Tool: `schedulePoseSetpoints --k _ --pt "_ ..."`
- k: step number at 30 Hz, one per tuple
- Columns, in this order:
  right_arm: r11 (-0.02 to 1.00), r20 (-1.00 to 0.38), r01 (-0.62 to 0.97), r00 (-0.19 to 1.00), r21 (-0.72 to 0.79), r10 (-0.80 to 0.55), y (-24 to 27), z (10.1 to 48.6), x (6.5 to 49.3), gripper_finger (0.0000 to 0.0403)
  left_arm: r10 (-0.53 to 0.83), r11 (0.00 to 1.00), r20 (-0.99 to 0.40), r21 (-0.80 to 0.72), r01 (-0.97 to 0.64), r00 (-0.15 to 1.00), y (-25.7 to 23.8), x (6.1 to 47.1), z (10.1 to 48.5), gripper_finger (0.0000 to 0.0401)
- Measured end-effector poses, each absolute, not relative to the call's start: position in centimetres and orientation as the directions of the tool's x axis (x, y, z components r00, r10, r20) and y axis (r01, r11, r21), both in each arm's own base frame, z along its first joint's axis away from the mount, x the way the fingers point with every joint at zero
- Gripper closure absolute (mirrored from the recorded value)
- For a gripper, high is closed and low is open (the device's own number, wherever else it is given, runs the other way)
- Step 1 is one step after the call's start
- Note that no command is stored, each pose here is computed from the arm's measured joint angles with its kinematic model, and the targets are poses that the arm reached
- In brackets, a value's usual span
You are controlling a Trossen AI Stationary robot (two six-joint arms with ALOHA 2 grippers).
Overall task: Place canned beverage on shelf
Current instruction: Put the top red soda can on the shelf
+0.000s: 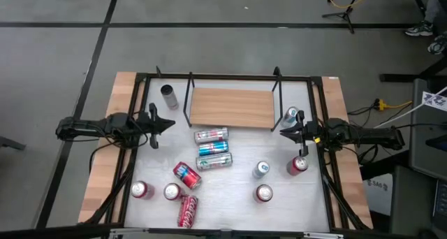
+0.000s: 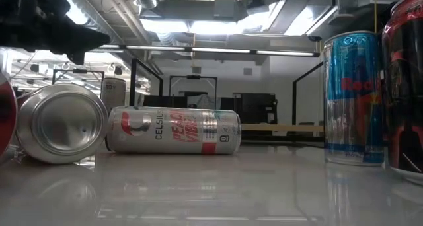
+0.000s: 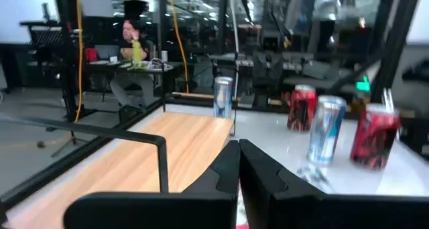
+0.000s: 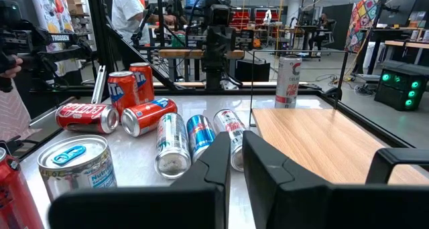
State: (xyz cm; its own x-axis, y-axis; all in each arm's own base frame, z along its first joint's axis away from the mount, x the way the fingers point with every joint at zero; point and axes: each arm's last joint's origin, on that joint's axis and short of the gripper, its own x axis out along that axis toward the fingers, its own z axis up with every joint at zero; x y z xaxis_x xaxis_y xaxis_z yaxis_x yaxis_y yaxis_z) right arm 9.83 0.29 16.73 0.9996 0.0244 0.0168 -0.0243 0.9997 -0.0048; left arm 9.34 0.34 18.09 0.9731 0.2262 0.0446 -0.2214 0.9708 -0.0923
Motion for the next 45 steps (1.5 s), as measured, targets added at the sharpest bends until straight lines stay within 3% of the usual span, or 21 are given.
schedulePoseSetpoints --k 12,17,26,40,45 --pt "1.0 0.017 -0.024 1.0 -0.005 0.024 0.3 16.7 9.8 0.037 0.256 0.95 0.042 -0.197 -0.243 0.966 0.4 9.3 18.1 0.0233" --pt "1.0 0.017 -0.024 1.0 -0.005 0.024 0.3 16.7 9.8 0.037 0.256 0.945 0.042 -0.219 -0.241 0.966 0.4 9.3 18.1 0.0191" --pt "1.0 0.017 -0.024 1.0 -0.005 0.024 0.3 16.7 9.8 0.037 0.262 0.944 0.06 -0.225 -0.242 0.963 0.4 9.3 18.3 0.0182" --pt "1.0 0.017 -0.024 1.0 -0.005 0.024 0.3 16.7 9.8 0.037 0.219 0.946 0.265 -0.295 -0.137 0.939 0.3 10.3 20.6 0.0183" --pt "1.0 0.017 -0.024 1.0 -0.005 0.024 0.3 16.7 9.8 0.037 0.218 0.94 0.251 -0.312 -0.135 0.943 0.2 11.3 20.7 0.0183"
